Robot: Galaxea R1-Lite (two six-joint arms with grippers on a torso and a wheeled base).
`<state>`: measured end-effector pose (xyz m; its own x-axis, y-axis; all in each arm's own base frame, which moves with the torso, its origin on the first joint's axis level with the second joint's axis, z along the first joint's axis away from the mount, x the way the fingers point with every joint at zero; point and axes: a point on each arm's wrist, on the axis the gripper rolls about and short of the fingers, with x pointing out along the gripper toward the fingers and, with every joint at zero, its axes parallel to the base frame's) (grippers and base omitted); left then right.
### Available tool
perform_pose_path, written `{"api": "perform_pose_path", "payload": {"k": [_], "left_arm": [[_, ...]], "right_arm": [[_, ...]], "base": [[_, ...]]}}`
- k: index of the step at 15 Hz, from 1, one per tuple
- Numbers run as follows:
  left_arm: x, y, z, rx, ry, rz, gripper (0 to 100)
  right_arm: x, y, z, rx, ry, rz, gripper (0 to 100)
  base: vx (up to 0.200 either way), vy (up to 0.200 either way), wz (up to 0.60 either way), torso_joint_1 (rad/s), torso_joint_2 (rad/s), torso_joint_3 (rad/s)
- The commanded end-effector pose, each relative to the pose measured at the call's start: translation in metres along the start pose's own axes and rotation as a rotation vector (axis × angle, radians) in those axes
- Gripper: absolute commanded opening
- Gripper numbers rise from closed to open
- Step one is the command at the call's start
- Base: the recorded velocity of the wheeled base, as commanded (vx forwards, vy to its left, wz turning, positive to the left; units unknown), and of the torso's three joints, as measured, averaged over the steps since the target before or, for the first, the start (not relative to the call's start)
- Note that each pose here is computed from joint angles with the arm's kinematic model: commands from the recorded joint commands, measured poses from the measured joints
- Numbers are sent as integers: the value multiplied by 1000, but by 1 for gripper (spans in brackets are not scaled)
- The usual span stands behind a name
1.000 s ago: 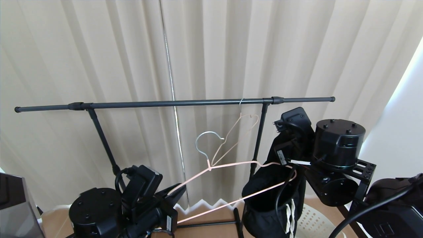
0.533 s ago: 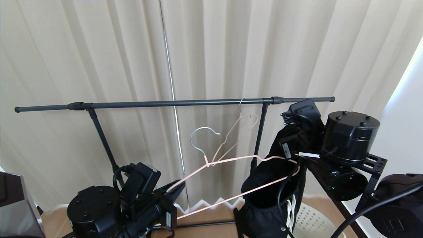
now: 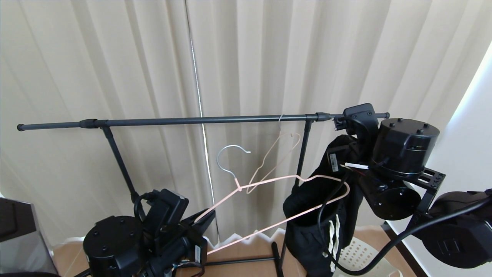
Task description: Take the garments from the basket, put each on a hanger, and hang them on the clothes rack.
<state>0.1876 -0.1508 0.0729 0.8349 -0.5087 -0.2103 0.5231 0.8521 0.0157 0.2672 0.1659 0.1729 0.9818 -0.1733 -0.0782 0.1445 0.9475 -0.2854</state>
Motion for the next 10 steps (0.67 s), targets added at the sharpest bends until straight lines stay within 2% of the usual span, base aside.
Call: {"api": "perform_pose_path", "payload": {"k": [1,10], "left_arm": [[5,0,-5,3,19,12,0],[5,8,-5,0,21,59,0]], "right_arm": [[0,0,2,5,-5,-1,0],[14,-13,-1,8,13,-58,0]], "base": [[0,0,0,0,0,0],[0,0,0,0,0,0]]}}
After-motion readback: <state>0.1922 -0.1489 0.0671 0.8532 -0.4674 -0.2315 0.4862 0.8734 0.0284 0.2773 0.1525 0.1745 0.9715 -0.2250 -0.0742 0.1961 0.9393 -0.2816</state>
